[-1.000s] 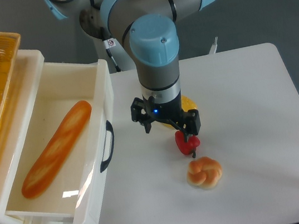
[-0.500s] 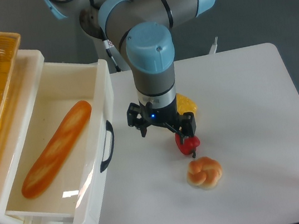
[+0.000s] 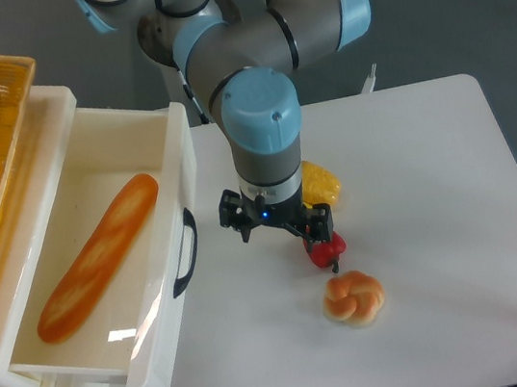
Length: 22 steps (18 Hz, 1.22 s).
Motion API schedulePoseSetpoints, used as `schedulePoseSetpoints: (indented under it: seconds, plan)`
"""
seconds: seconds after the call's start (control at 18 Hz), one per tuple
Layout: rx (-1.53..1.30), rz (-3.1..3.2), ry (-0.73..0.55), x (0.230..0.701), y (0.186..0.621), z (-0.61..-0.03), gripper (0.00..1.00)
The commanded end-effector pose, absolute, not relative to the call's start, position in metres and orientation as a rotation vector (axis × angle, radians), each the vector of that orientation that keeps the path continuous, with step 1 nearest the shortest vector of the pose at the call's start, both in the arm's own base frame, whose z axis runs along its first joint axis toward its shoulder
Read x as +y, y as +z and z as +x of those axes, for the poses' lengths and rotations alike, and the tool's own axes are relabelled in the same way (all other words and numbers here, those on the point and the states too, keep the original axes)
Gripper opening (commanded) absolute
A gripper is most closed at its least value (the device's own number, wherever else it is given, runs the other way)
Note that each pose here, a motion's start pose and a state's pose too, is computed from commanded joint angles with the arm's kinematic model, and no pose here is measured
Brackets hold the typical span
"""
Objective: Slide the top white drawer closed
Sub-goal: 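Move the gripper toward the front face of the open white drawer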
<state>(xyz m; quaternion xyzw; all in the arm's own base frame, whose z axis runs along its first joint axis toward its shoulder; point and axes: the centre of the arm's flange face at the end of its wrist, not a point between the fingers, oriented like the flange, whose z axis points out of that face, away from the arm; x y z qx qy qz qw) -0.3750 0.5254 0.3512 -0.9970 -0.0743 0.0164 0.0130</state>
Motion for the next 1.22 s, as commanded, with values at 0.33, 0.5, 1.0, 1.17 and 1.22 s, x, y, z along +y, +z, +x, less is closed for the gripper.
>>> schedulePoseSetpoints:
  seconds: [0.33, 0.5, 1.0, 1.17, 1.22]
  plan:
    - [-0.298, -3.125, 0.0, 0.533, 0.326, -0.377, 1.0]
    - [-0.315, -3.116, -0.087, 0.539, 0.308, -0.376, 1.0]
    - [-0.361, -3.074, -0.217, 0.546, 0.294, -0.372, 1.0]
    - [-0.368, -3.08, -0.255, 0.545, 0.288, -0.37, 1.0]
    - [-0.369, -3.085, -0.263, 0.545, 0.287, -0.369, 1.0]
